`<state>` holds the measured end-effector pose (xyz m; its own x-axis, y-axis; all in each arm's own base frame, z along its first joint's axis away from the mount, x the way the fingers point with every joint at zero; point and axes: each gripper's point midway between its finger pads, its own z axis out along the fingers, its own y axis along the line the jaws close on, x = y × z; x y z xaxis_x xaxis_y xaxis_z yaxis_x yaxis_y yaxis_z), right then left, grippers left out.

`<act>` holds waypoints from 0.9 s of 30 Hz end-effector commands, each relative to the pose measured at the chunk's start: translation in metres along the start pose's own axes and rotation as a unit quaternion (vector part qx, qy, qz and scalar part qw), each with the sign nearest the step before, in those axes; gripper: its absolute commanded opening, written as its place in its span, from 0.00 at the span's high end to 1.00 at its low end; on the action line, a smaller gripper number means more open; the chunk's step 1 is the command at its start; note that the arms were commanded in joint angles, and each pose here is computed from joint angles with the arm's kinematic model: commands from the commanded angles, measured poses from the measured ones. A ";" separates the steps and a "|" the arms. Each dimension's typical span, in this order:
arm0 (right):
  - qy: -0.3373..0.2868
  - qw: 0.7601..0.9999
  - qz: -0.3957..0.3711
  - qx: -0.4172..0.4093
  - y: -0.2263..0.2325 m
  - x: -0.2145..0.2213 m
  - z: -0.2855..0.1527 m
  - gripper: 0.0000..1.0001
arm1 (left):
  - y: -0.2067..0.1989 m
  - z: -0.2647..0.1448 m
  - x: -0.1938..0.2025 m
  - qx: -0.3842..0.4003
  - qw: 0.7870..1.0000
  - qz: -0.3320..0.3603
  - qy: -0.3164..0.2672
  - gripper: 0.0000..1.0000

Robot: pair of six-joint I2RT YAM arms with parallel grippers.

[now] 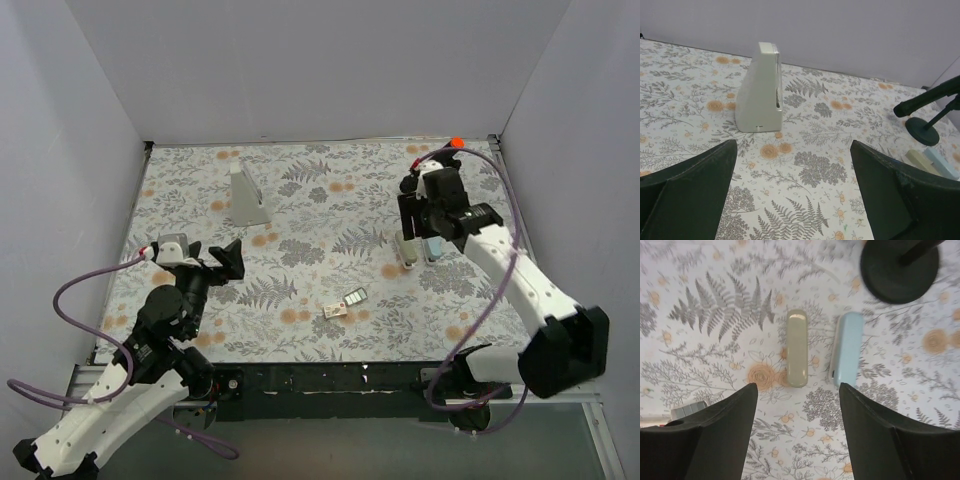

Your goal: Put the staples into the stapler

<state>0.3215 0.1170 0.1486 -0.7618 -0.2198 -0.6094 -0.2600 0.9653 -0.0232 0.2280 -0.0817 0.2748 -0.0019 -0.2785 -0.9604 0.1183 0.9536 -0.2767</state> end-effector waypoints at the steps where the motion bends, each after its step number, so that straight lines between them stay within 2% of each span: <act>1: -0.162 0.985 0.038 0.047 -0.025 -0.040 -0.065 0.25 | 0.018 -0.010 -0.022 -0.037 0.998 -0.037 -0.041 0.02; 6: -0.322 0.939 0.076 0.098 -0.057 -0.033 -0.143 0.15 | 0.024 -0.021 -0.043 -0.036 0.994 -0.067 -0.080 0.02; 10: -0.401 0.902 0.100 0.123 -0.074 -0.016 -0.178 0.14 | 0.019 -0.030 -0.060 -0.005 0.991 -0.087 -0.105 0.02; 11: -0.439 0.884 0.108 0.122 -0.077 -0.014 -0.196 0.14 | 0.016 -0.032 -0.062 0.004 0.990 -0.090 -0.108 0.02; 13: -0.450 0.877 0.110 0.126 -0.080 -0.001 -0.190 0.14 | 0.017 -0.038 -0.069 0.013 0.987 -0.101 -0.122 0.02; 14: -0.474 0.864 0.111 0.125 -0.082 0.004 -0.201 0.14 | 0.014 -0.040 -0.073 0.025 0.986 -0.102 -0.129 0.02; 16: -0.486 0.858 0.111 0.125 -0.082 0.011 -0.195 0.14 | 0.015 -0.043 -0.073 0.033 0.985 -0.103 -0.136 0.02; 19: -0.527 0.832 0.122 0.121 -0.084 0.018 -0.205 0.14 | 0.027 -0.054 -0.082 0.025 0.977 -0.129 -0.167 0.02; 27: -0.540 0.820 0.135 0.129 -0.089 0.023 -0.205 0.14 | 0.032 -0.059 -0.087 0.026 0.970 -0.150 -0.192 0.02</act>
<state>0.2084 0.0061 0.2790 0.1468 0.1015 -0.9839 0.0410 0.9932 0.1086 0.1854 -0.0355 0.3354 0.2614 -0.5349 -0.8035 0.1983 0.8444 -0.4976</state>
